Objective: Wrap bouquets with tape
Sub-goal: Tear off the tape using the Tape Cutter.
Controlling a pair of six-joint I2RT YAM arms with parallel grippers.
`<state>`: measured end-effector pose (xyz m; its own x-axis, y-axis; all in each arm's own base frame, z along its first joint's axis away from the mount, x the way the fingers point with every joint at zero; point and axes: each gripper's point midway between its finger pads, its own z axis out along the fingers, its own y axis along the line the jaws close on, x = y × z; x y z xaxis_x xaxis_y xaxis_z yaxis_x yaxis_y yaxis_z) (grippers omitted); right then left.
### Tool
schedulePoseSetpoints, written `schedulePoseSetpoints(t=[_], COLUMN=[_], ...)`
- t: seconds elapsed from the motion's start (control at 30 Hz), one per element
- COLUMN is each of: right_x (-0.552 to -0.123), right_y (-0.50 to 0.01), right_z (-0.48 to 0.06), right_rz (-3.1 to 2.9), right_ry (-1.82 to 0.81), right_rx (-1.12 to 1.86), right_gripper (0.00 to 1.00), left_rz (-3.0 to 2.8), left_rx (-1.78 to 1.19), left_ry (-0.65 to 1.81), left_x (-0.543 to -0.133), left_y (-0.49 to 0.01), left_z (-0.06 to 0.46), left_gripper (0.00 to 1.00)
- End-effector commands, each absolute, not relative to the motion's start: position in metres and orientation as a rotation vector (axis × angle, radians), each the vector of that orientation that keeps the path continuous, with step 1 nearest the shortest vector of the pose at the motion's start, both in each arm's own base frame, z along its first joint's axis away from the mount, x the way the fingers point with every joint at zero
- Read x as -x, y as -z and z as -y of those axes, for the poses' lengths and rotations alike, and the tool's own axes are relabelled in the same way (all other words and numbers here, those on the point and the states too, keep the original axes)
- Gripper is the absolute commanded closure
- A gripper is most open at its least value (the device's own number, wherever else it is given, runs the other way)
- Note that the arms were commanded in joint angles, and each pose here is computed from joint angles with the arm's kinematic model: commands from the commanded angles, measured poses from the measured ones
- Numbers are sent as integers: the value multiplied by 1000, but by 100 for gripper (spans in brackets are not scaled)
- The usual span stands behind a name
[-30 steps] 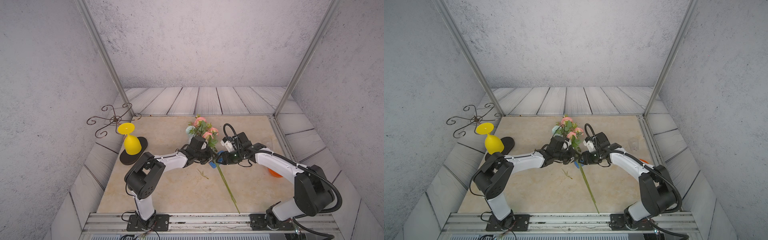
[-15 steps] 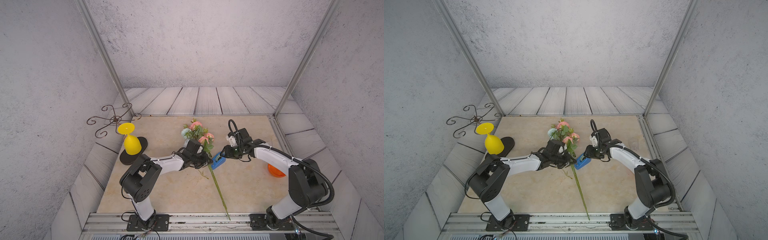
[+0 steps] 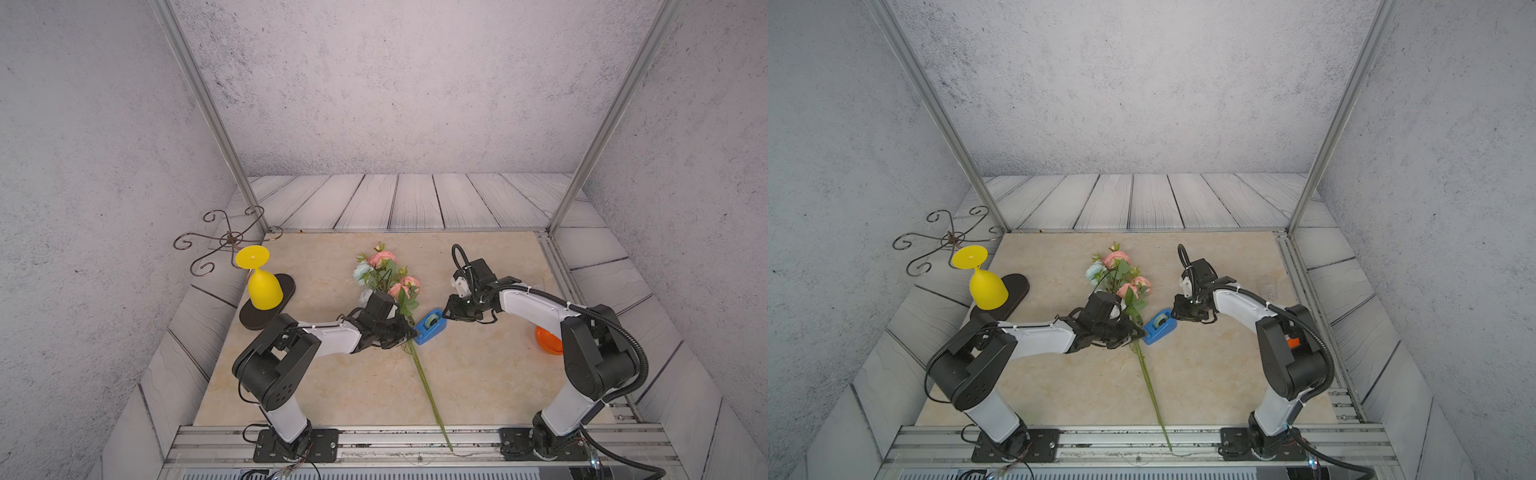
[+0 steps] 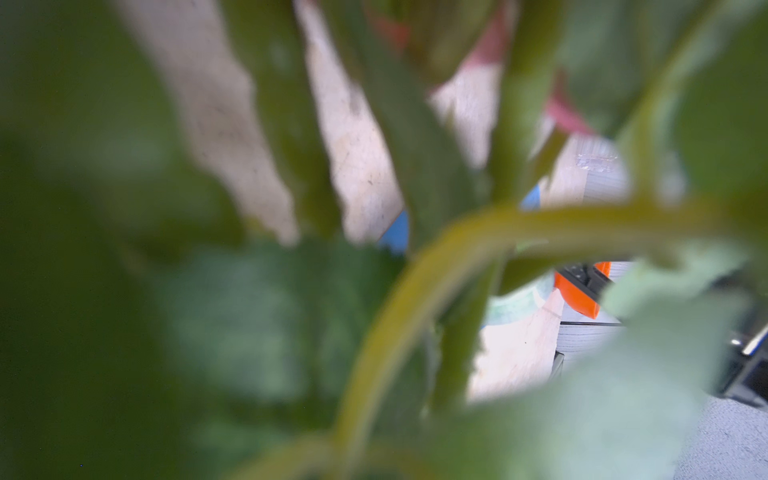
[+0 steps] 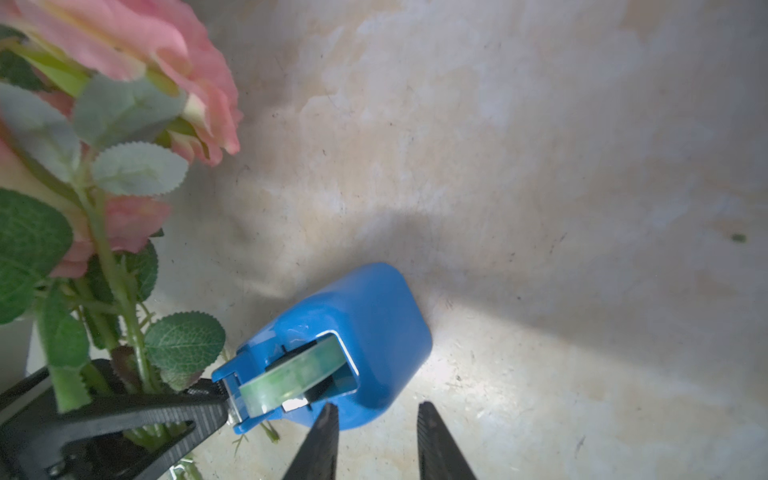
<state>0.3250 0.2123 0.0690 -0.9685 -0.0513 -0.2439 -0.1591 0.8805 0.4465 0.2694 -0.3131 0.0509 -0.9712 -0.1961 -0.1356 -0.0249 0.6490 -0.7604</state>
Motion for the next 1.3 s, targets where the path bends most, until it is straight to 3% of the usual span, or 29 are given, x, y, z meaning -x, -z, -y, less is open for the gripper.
schedulePoseSetpoints(t=[0.0,0.47,0.6,0.87,1.27], right_x=[-319,-310,-316,-320,-294], right_y=[-56,-55,-68,-72,-98], right_z=[-216,-213,-218,-222,-257], right_rz=[-2891,-2903,-2867,-2867,-2778], right_ry=[-714,-726,-758,-775,-698], right_rx=[189,161,153,164,355], right_gripper=[66,67,67,67,69], left_rz=[-2620,-2682,-2678,-2481,-2743], left_rx=[148,47,32,82,143], left_ry=[1153,905,921,1197,916], left_x=[-271,-251,-247,-257,-242], left_y=[-44,10,19,18,67], left_z=[305,274,272,285,253], left_gripper=[100,100,100,100,100])
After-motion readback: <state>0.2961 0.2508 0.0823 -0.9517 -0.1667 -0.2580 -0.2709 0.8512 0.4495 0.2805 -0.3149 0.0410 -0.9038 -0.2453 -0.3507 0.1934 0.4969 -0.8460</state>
